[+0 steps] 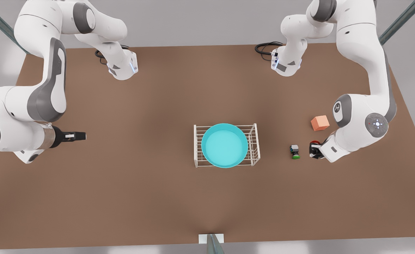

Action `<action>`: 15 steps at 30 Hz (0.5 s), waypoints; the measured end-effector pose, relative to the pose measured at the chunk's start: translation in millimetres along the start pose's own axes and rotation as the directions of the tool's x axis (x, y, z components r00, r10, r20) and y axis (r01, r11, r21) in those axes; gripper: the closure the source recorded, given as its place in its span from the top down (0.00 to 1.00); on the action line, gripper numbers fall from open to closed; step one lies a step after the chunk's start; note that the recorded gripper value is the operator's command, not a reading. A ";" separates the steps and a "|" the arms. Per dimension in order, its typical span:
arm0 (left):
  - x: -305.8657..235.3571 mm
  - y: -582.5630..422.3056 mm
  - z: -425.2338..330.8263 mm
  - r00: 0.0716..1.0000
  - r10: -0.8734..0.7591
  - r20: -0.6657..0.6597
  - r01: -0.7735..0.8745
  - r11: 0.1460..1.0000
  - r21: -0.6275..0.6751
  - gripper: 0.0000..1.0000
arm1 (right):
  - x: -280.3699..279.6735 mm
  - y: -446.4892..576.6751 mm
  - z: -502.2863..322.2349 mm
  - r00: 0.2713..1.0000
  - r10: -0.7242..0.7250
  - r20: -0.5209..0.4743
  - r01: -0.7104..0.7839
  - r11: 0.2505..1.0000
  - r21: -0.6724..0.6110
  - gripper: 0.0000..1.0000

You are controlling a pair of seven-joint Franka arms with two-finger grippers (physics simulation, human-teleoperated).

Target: Place the plate on the shelf with right arm and place the red button switch in the plate with left arm

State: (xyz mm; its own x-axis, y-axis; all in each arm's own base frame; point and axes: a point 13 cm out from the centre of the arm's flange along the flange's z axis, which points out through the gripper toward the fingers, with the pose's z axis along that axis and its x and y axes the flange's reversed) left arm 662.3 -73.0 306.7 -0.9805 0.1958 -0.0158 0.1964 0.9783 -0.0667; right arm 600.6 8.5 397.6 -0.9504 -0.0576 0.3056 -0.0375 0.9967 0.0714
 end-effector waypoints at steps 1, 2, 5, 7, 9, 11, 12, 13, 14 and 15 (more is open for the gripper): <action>-4.3 -14.1 -5.9 1.000 -0.006 0.008 0.006 1.000 0.003 0.45 | -1.0 -0.8 1.4 1.000 -0.004 -0.001 0.004 1.000 -0.008 1.00; -8.3 -29.0 -11.6 1.000 -0.013 0.016 0.013 1.000 0.006 0.45 | -1.3 -7.1 1.7 1.000 0.001 0.000 -0.001 1.000 -0.021 1.00; -19.5 -66.0 -31.5 0.997 -0.054 0.046 0.053 0.998 0.031 0.45 | -1.5 -9.8 2.0 1.000 -0.009 0.000 0.009 0.999 -0.038 1.00; -26.0 -89.5 -44.4 0.994 -0.086 0.065 0.082 0.995 0.051 0.45 | -1.3 -9.3 2.1 1.000 -0.019 0.000 0.019 0.999 -0.042 1.00; -35.8 -112.9 -53.3 0.989 -0.120 0.083 0.115 0.991 0.071 0.45 | -1.3 -8.1 2.2 1.000 -0.030 0.000 0.030 0.999 -0.044 1.00; -46.8 -138.2 -58.5 0.983 -0.157 0.096 0.148 0.984 0.098 0.45 | -1.1 -9.5 2.1 0.999 -0.035 0.000 0.035 0.998 -0.046 1.00; -51.0 -152.7 -59.1 0.980 -0.175 0.099 0.164 0.980 0.112 0.45 | -1.1 -9.9 2.1 0.999 -0.038 0.001 0.038 0.998 -0.047 1.00; -53.8 -166.9 -57.4 0.976 -0.194 0.100 0.181 0.976 0.122 0.45 | -1.1 -10.3 2.1 0.999 -0.040 0.001 0.040 0.998 -0.047 1.00; -56.3 -179.0 -54.6 0.971 -0.216 0.102 0.202 0.970 0.132 0.45 | -1.1 -10.5 1.7 0.999 -0.043 0.002 0.043 0.998 -0.047 1.00; -58.6 -189.5 -50.8 0.965 -0.241 0.103 0.225 0.964 0.140 0.45 | -1.2 -10.5 1.5 0.999 -0.046 0.003 0.046 0.998 -0.048 1.00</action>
State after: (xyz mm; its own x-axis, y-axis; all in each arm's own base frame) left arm 682.4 -266.3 371.0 -0.9934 -0.0535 -0.1019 -0.0313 0.9777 -0.2078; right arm 601.6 -1.8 395.1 -0.9485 -0.1031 0.2995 -0.0663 0.9892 0.1305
